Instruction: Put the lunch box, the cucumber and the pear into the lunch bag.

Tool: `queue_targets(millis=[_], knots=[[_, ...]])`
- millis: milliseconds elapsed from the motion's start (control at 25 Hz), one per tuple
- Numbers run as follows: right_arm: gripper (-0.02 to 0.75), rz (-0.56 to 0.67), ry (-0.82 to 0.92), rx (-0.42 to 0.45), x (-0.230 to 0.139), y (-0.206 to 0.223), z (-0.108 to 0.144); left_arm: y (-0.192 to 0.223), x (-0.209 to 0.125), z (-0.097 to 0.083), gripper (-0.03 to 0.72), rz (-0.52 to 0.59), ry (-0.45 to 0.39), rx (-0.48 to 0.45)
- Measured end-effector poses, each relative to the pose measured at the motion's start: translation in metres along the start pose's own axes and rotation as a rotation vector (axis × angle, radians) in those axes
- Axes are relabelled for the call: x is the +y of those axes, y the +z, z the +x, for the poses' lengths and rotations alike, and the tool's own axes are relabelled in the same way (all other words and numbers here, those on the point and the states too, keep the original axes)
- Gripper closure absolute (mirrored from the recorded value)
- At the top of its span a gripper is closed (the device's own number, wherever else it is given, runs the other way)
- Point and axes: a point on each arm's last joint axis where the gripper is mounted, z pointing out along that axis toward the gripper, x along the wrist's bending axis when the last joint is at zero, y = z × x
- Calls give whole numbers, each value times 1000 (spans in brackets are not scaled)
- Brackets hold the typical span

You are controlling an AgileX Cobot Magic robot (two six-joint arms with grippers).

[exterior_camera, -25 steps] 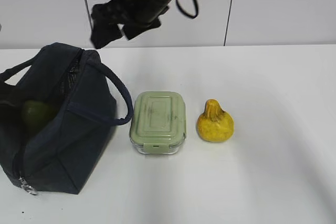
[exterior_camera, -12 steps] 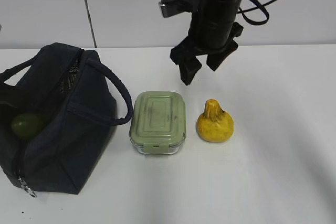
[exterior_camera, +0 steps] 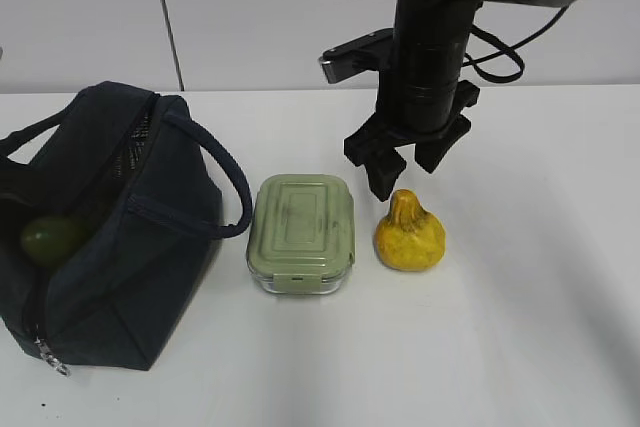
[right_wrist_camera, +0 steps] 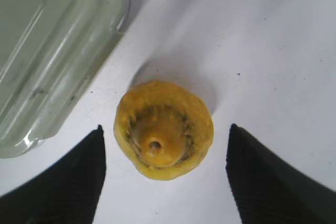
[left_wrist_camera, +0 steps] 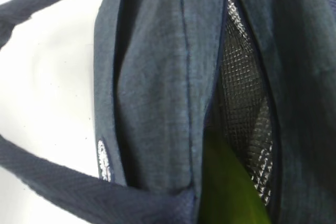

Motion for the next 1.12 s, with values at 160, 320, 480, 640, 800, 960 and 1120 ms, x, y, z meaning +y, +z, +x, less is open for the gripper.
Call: queue_targets(millis=[160,320,480,640,800,960,1120], knots=[[239,26,-1,4,1,12,0,0,0,0,707,0,0,0],[248,40,-1,5,2,19,0,0,0,0,707,0,0,0],[256,61,-2,8,2,29,1,0,0,0,707,0,1,1],[422,82,-4,11,3,40,1,0,0,0,707,0,1,1],[560,78,-11,-5,3,38,-1,0,0,0,707,0,1,1],[575,-20,-7,-18,-1,-5,-1,0,0,0,707,0,1,1],[577,-317,-5,42,-3,-80,10,0,0,0,707,0,1,2]])
